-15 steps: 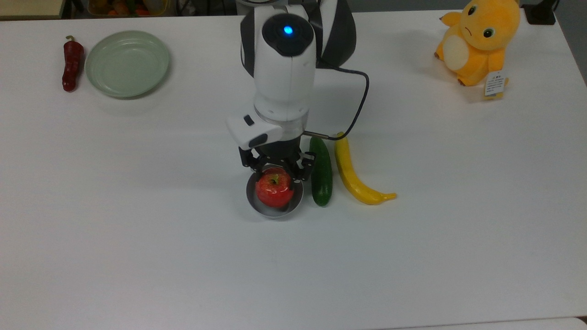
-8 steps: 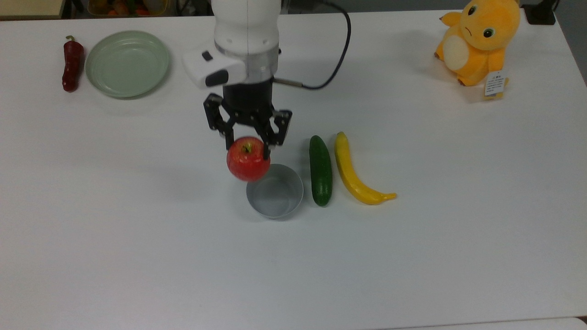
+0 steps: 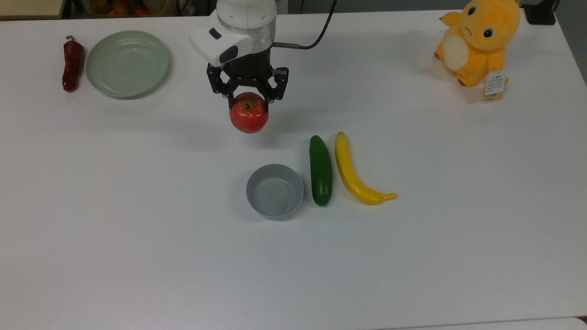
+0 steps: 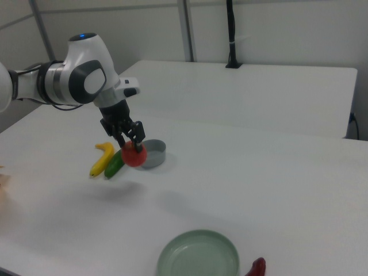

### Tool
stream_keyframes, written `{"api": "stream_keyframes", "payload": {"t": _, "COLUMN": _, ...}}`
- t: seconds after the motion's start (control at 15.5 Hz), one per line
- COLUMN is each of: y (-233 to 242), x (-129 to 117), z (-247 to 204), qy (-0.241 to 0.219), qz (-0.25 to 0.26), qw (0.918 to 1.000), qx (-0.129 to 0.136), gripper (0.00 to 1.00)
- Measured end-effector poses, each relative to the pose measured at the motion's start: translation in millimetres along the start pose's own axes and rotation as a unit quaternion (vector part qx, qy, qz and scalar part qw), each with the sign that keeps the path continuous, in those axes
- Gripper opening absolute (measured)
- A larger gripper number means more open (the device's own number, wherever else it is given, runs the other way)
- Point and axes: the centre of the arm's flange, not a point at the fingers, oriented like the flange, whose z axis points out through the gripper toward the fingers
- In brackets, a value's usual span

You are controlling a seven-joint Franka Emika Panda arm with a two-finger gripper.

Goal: Red apple placed in the center of the desktop
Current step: 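Lift the red apple out of the grey bowl and carry it away, then lower the apple onto the table and open the gripper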

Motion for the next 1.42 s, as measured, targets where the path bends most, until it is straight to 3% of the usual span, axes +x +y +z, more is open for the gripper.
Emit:
{"api": "stream_keyframes", "payload": {"t": 0.39, "y": -1.9, "x": -18.6, "z": 43.2, "qy": -0.048, "qz": -0.028, "qw": 0.9984, "qx": -0.005, "gripper": 0.67}}
{"api": "stream_keyframes", "payload": {"t": 0.9, "y": -7.9, "x": -18.7, "z": 80.9, "qy": -0.073, "qz": -0.036, "qw": 0.9967, "qx": -0.007, "gripper": 0.69}}
{"api": "stream_keyframes", "payload": {"t": 1.16, "y": -8.0, "x": -17.3, "z": 78.8, "qy": -0.070, "qz": -0.036, "qw": 0.9969, "qx": -0.007, "gripper": 0.99}}
{"api": "stream_keyframes", "payload": {"t": 1.42, "y": -8.0, "x": -16.3, "z": 77.3, "qy": -0.069, "qz": -0.036, "qw": 0.9970, "qx": -0.006, "gripper": 1.00}}
